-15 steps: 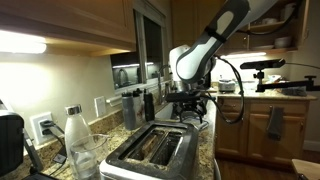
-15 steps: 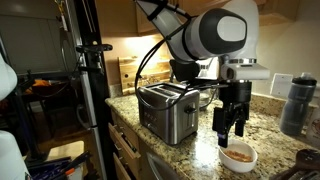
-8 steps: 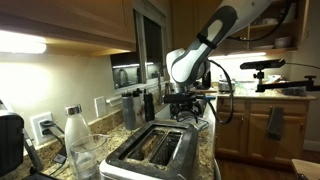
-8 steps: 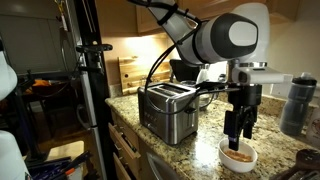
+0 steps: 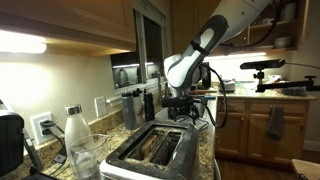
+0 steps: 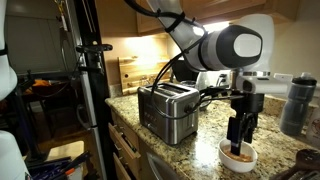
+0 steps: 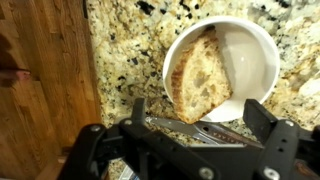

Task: Put the pieces of bread in the toaster

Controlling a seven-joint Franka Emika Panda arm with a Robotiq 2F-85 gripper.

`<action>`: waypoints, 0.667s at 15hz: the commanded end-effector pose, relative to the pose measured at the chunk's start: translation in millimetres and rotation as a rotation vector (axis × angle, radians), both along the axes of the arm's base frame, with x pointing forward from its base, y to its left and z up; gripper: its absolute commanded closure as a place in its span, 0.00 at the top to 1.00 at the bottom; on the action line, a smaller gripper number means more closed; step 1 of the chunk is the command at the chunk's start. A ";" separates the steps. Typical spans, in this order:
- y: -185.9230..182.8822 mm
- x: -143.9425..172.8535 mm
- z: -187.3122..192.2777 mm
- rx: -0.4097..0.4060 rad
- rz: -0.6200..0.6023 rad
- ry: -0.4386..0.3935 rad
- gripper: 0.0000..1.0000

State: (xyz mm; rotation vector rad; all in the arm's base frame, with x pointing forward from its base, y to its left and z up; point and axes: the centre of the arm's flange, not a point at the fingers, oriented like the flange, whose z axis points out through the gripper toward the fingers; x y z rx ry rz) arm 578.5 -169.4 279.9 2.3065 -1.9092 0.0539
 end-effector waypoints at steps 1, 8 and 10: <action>-4.4 1.1 -2.3 0.021 0.005 -0.003 1.00; -3.3 0.0 -6.9 0.026 0.008 -0.001 1.00; -3.5 -0.2 -7.7 0.027 0.008 -0.001 1.00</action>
